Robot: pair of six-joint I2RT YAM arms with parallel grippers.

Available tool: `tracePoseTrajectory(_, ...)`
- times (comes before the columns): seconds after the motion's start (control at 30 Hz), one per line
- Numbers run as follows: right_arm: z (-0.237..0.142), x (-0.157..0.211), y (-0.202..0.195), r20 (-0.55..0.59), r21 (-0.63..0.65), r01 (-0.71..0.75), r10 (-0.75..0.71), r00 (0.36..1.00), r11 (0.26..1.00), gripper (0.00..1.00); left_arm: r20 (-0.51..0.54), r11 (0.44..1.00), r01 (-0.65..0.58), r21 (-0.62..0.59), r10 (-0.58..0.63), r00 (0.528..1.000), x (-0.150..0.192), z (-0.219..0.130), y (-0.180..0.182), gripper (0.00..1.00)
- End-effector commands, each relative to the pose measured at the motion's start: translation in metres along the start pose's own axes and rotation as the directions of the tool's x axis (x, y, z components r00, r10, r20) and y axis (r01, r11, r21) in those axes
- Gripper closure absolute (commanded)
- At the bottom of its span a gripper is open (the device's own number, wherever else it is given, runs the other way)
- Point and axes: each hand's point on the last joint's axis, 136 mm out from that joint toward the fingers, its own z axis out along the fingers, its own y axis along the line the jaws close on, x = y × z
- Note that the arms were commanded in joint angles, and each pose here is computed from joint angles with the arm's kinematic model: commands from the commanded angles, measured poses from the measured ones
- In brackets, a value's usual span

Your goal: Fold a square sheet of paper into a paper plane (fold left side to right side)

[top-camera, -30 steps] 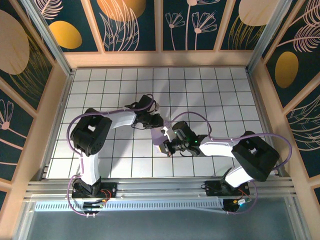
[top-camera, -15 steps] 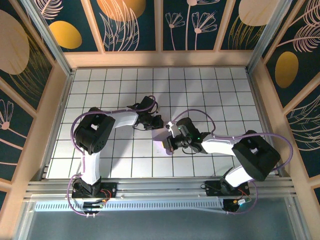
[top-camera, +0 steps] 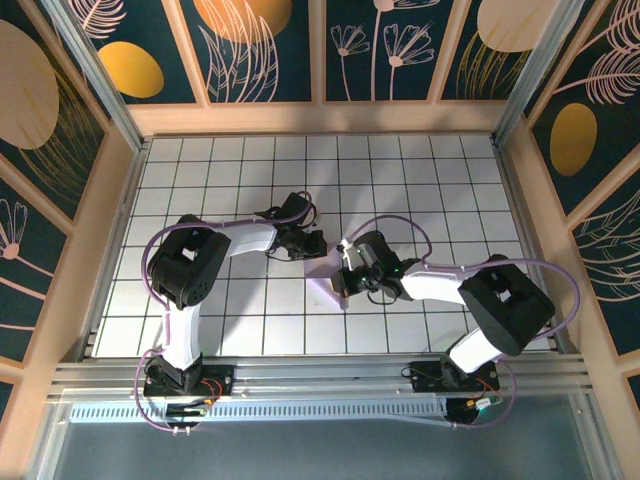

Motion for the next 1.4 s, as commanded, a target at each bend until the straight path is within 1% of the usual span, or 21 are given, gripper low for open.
tracePoseTrajectory(0.0, 0.0, -0.012, -0.007, 0.019, 0.039, -0.019, 0.019, 1.0, 0.999, 1.0, -0.064, 0.997, 0.007, -0.082, -0.013, 0.998, 0.021, 0.014, 0.023, 0.89)
tracePoseTrajectory(0.23, 0.001, -0.015, -0.011, 0.019, 0.05, -0.019, 0.018, 1.0, 0.999, 1.0, -0.064, 0.996, 0.007, -0.086, -0.012, 0.998, 0.021, 0.013, 0.024, 0.89)
tracePoseTrajectory(0.67, 0.008, -0.009, -0.017, -0.005, 0.066, -0.029, 0.029, 1.0, 0.997, 1.0, -0.064, 0.996, 0.007, -0.088, -0.012, 0.998, 0.022, 0.013, 0.024, 0.89)
tracePoseTrajectory(1.0, 0.009, -0.012, -0.02, 0.001, 0.086, -0.03, 0.03, 1.0, 0.996, 1.0, -0.065, 0.996, 0.006, -0.089, -0.012, 0.998, 0.022, 0.013, 0.024, 0.89)
tracePoseTrajectory(1.37, 0.011, -0.006, -0.021, -0.017, 0.08, -0.025, 0.026, 1.0, 0.996, 1.0, -0.067, 0.996, 0.008, -0.092, -0.015, 0.998, 0.023, 0.014, 0.026, 0.89)
